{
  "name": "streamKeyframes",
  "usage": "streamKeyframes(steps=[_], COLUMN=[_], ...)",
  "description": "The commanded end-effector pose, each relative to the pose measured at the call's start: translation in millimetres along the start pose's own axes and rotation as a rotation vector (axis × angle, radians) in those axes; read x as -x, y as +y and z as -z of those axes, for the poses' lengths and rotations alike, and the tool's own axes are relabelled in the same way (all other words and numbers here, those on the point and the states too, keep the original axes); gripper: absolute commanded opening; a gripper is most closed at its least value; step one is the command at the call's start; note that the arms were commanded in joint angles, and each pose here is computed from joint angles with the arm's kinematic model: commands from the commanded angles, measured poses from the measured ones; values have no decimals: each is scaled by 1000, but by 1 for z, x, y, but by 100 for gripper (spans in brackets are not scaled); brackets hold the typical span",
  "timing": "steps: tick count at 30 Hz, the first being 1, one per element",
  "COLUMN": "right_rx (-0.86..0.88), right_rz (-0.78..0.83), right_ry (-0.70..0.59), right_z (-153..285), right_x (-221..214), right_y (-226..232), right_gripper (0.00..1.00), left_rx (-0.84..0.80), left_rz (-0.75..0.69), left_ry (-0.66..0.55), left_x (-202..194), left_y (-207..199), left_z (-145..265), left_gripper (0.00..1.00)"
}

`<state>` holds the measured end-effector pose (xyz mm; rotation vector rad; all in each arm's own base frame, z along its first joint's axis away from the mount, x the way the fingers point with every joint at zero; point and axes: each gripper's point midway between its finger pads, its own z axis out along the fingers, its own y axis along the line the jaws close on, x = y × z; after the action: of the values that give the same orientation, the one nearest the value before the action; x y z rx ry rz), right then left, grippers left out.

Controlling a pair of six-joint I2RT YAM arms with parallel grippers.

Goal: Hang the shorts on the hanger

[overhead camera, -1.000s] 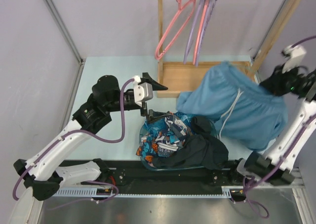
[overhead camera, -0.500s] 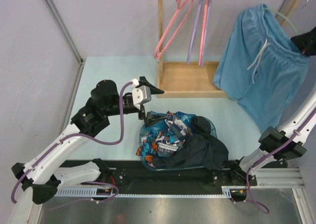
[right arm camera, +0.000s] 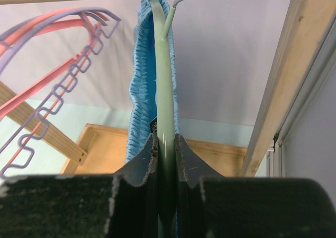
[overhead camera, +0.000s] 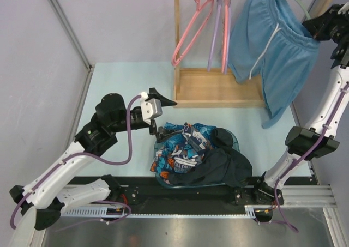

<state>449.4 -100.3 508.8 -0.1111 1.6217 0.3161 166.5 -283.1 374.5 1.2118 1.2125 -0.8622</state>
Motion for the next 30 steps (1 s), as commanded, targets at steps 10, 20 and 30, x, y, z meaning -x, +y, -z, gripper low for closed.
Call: streamKeyframes(steps=[10,20,30], right_rx=[-144,-170,-115], right_rz=[126,201,269], right_ry=[-117,-129,-192], right_z=[-8,37,86], right_x=[36,47,76], right_y=[-21,7,74], right_gripper=[18,85,100], left_rx=[79,263,486], left_rz=[8,315,469], left_ry=[0,102,198], left_x=[1,-25,-33], left_y=[10,56,107], left_z=[7,22,73], left_gripper=[100,100,100])
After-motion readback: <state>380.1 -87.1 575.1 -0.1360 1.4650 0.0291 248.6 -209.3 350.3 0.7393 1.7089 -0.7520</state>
